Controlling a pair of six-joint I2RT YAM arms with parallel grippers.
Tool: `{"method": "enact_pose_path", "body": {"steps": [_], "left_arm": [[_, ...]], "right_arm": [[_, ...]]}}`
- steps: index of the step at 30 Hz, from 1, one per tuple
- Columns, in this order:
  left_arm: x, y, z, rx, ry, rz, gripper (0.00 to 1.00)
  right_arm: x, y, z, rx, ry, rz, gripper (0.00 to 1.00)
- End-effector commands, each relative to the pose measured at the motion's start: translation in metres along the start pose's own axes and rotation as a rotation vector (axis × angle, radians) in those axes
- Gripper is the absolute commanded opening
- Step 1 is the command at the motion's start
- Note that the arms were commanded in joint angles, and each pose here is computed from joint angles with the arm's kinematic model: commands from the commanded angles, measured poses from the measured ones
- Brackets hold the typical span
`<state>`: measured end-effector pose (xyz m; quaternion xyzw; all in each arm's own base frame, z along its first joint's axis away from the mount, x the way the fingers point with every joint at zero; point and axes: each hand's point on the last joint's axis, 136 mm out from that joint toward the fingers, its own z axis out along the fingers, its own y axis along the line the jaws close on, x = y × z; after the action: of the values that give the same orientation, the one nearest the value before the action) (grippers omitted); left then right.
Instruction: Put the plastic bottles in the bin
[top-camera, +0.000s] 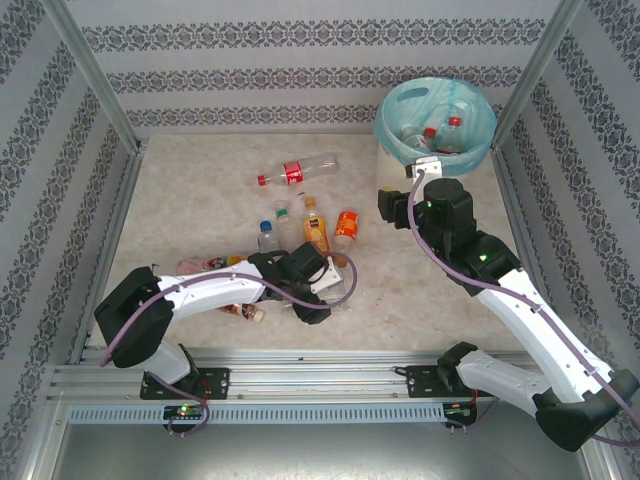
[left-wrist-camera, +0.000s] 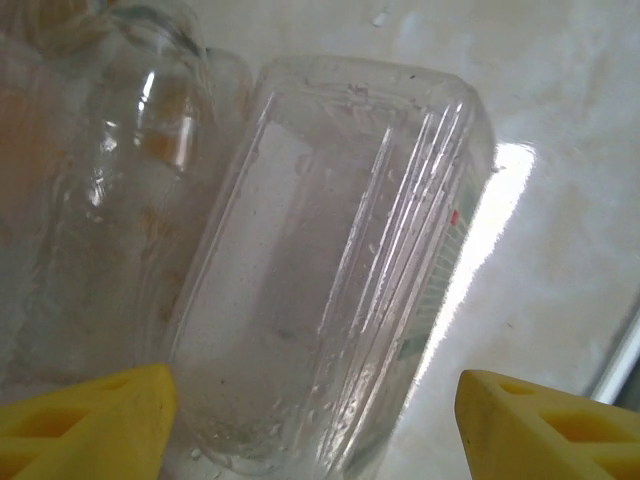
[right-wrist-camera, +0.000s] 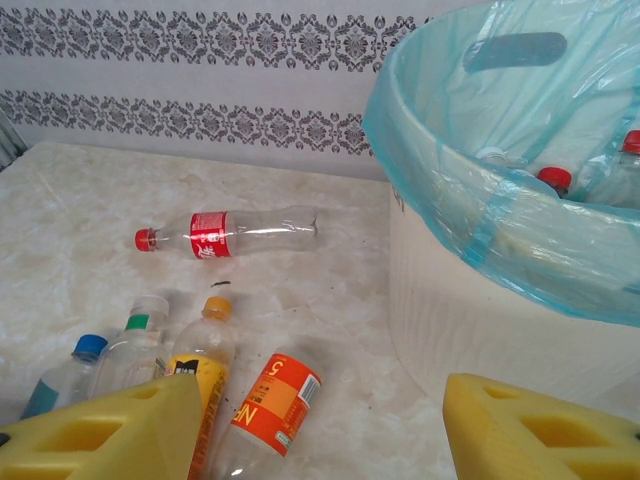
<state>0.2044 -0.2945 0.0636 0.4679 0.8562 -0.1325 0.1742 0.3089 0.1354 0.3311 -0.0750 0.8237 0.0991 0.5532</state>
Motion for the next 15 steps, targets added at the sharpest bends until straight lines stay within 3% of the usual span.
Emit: {"method": "enact_pose_path", "body": {"steps": [1, 11, 15], "left_arm": [[0.029, -0.013, 0.018, 0.033, 0.120, -0.012, 0.75], [0.030, -0.015, 0.029, 0.030, 0.141, -0.008, 0.77], [0.028, -0.016, 0.030, 0.035, 0.154, 0.001, 0.71]], "right_arm": [[-0.001, 0.002, -0.004, -0.003, -0.010, 0.019, 0.65], [0.005, 0.000, -0.004, 0.003, 0.002, 0.020, 0.66], [0.006, 0.000, -0.004, 0.004, 0.002, 0.023, 0.66]]}}
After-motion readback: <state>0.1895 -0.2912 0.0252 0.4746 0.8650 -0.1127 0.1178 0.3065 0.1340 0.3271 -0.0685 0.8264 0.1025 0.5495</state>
